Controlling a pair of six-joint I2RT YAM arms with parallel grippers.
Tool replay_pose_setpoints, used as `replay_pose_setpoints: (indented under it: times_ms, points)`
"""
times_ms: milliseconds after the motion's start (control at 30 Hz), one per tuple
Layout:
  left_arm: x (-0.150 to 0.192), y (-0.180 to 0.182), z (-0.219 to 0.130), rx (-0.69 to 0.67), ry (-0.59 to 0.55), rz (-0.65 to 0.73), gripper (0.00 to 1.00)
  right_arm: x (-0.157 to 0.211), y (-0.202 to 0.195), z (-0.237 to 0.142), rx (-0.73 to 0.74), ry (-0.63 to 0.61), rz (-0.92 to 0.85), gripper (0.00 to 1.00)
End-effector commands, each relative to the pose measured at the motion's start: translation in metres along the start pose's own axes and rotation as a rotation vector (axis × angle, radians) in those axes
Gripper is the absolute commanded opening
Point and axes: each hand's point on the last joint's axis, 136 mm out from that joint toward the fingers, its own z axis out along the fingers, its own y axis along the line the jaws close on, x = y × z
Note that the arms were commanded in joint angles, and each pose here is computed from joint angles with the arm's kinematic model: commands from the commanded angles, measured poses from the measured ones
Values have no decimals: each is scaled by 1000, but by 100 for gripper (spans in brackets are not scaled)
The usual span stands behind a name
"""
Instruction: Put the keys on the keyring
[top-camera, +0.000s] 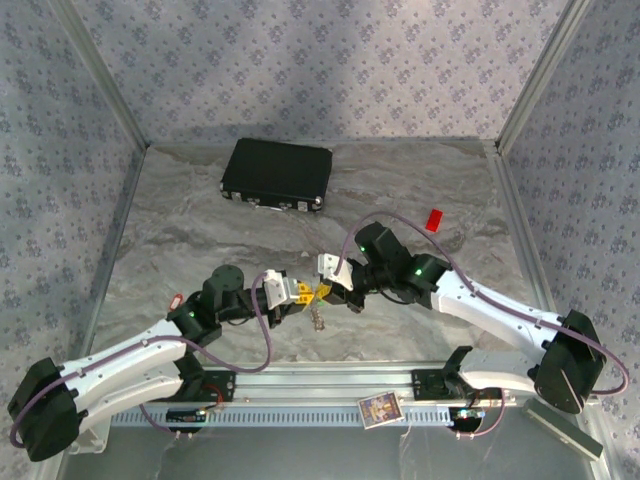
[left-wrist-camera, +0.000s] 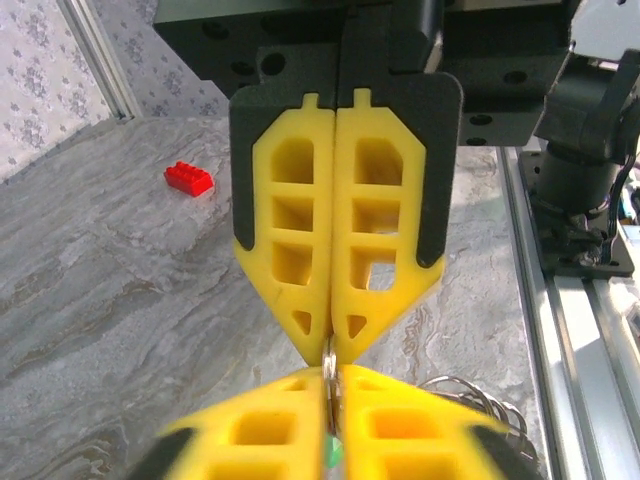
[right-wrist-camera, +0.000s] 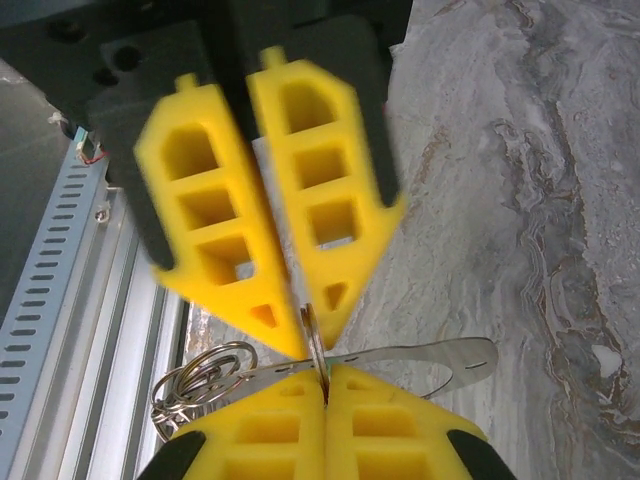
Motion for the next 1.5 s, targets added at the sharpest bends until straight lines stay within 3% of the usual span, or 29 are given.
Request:
replay_pose_setpoints:
  times_ms: [0, 100, 267, 433, 600, 733, 833, 1467]
  points:
    - [-13, 0, -1, 4, -16, 16, 20, -5, 3, -2, -13, 8, -22, 0]
    - [-7, -1, 0, 12, 35, 18, 21, -4, 5, -3, -14, 46, -44, 0]
    - [0, -1, 2, 29, 96, 22, 13, -5, 6, -3, -14, 90, -80, 0]
    - [-2, -1, 3, 37, 95, 28, 10, -7, 7, 0, -19, 119, -105, 0]
    - [-1, -2, 3, 40, 96, 30, 0, -10, 8, 0, -22, 110, -114, 0]
    - [-2, -2, 1, 27, 71, 29, 0, -7, 5, -2, -1, 74, -84, 18]
    - [-5, -2, 0, 16, 30, 19, 0, -1, 3, -3, 7, 47, -43, 22]
    - [-8, -2, 0, 7, -29, 6, 0, 10, 0, 10, 2, 29, 19, 22]
